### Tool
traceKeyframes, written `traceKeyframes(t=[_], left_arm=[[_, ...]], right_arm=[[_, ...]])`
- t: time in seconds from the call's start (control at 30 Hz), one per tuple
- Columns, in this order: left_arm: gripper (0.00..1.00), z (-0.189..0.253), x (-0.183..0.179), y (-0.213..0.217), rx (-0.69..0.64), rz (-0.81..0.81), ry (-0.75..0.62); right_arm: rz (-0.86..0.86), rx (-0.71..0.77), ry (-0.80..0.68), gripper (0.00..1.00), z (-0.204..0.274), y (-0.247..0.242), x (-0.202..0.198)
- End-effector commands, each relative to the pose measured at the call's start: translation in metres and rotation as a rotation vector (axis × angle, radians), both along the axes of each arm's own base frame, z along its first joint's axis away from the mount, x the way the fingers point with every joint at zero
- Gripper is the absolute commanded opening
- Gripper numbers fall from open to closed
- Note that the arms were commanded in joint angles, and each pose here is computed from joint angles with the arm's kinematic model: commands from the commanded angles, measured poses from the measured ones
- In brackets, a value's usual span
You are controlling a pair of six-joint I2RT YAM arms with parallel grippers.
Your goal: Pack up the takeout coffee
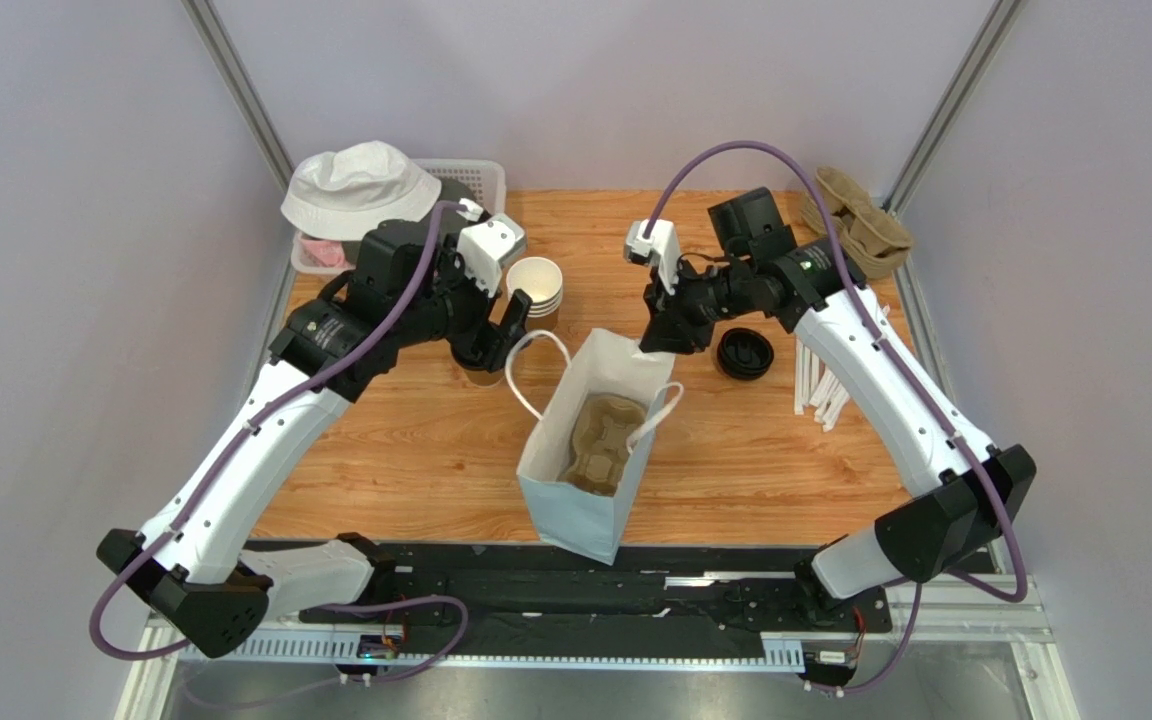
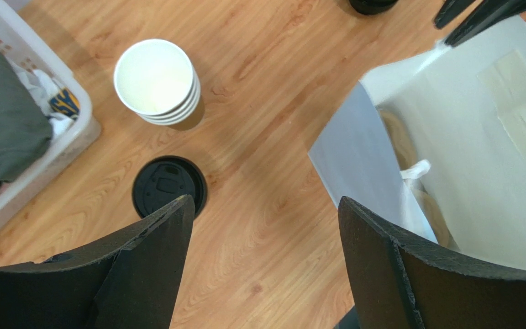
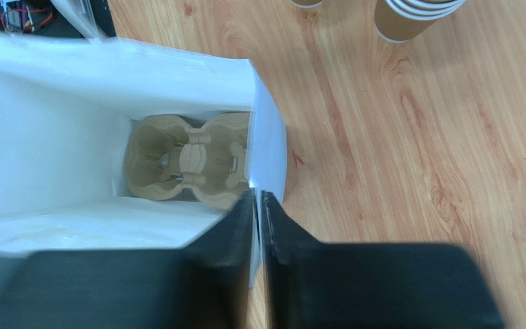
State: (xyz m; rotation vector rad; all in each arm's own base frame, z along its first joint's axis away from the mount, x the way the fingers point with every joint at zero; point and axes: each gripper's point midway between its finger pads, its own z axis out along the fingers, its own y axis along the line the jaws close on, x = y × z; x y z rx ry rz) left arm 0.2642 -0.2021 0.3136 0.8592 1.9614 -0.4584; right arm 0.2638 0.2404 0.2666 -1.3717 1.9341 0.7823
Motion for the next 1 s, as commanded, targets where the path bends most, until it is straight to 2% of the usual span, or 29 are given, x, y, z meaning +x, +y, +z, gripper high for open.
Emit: traceKeyframes(t=[0.0,0.03,0.07,0.17,0.33,0.43,0.67,0.77,0.87,0.93,0.97], left_arm=[[0.85,0.002,-0.009,-0.005,-0.069,-0.014,0.024],[0.85,-0.002,-0.010,-0.006,-0.078,-0.015,0.034],[0.84,0.002,-0.011,-0.007,-0.096,-0.021,0.017],[0.82,0.002,-0.013,-0.007,-0.120,-0.018,-0.005],[0.81,-0.010,-0.013,-0.004,-0.113,0.005,0.009],[0.79,-0.009,-0.016,-0.007,-0.135,-0.016,-0.007],[0.78,-0.008,-0.011,0.003,-0.107,0.003,-0.087],[0.78,-0.011,-0.007,0.006,-0.098,0.024,-0.095],[0.79,-0.018,0.000,0.010,-0.111,0.069,-0.054],[0.79,-0.023,0.007,0.016,-0.116,0.097,-0.029],[0.78,-0.025,0.009,0.017,-0.128,0.116,-0.006]], right_arm=[[0.013,0.014,-0.105,0.34,0.031,-0.004,-0.003],[0.008,0.019,-0.122,0.41,0.038,-0.005,-0.003],[-0.002,0.019,-0.139,0.51,0.043,-0.007,-0.001],[-0.012,0.055,-0.194,0.59,0.068,-0.008,-0.004],[0.019,0.133,-0.233,0.55,0.097,-0.003,-0.023],[0.052,0.123,-0.222,0.53,0.088,0.002,-0.032],[0.019,0.030,-0.237,0.69,0.057,0.009,-0.003],[0.018,0.002,-0.223,0.71,0.045,0.012,0.007],[0.038,-0.026,-0.197,0.68,0.028,0.014,0.010],[0.059,-0.040,-0.193,0.57,0.021,0.015,0.009],[0.066,-0.044,-0.189,0.44,0.020,0.014,0.008]])
